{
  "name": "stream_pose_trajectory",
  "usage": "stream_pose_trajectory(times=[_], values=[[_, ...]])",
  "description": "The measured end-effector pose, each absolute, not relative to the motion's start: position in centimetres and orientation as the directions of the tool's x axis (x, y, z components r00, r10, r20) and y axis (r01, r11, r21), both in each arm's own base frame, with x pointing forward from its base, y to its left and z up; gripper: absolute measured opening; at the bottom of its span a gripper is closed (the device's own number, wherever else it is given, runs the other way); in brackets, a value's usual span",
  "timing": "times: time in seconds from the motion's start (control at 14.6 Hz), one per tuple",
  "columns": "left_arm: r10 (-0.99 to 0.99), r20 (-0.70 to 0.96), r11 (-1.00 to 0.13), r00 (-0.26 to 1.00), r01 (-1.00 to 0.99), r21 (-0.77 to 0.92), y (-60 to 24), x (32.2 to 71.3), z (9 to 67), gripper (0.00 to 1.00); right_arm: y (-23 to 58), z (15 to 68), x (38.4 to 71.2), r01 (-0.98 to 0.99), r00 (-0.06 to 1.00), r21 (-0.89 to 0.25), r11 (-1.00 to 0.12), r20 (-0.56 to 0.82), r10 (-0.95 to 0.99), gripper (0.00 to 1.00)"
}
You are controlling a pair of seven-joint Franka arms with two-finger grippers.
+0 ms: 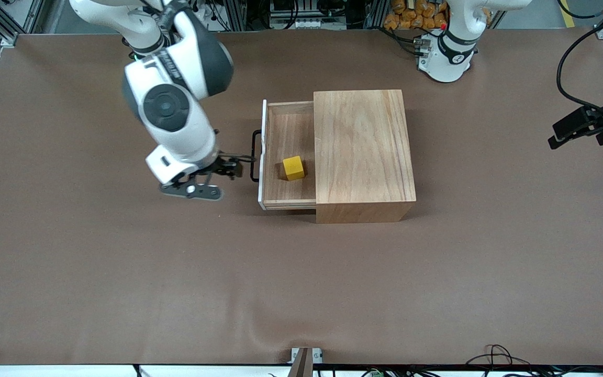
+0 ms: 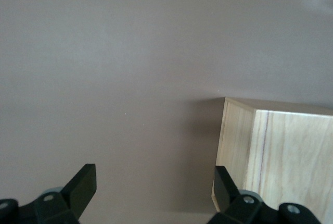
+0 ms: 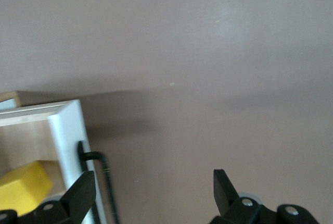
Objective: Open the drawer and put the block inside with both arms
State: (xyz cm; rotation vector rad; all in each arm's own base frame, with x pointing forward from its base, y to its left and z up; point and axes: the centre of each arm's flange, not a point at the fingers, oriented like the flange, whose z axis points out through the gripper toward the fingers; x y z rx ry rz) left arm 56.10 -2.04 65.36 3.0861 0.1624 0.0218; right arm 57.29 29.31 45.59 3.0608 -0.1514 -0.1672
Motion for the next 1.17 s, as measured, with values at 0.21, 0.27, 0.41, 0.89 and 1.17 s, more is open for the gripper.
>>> stream_pose_trajectory(times=[0.21, 0.27, 0.41, 0.89, 1.17], values=[[0.099, -0.011, -0.994, 0.995, 0.099, 0.053, -1.8, 55.2, 64.6, 1.0, 22.9, 47.1, 57.4, -0.029, 0.992, 0.056, -0.998, -0.125, -0.036, 1.0], [0.095, -0.014, -0.995, 0.995, 0.096, 0.041, -1.9, 55.1, 64.4, 1.0, 20.6, 47.9, 57.2, -0.013, 0.991, 0.05, -0.999, -0.134, -0.019, 1.0], [0.092, -0.013, -0.996, 0.996, 0.093, 0.011, -1.8, 54.9, 64.3, 1.0, 16.5, 49.6, 56.5, 0.025, 0.988, 0.035, -0.999, -0.155, 0.02, 1.0], [0.101, 0.009, -0.995, 0.995, 0.101, 0.009, -1.2, 54.1, 65.4, 1.0, 4.3, 54.9, 55.4, 0.051, 0.988, -0.012, -0.999, -0.144, 0.052, 1.0], [0.099, 0.031, -0.995, 0.995, 0.098, 0.011, -1.3, 54.4, 65.4, 1.0, 0.5, 57.4, 54.3, -0.01, 0.994, -0.017, -1.0, -0.111, -0.008, 1.0]])
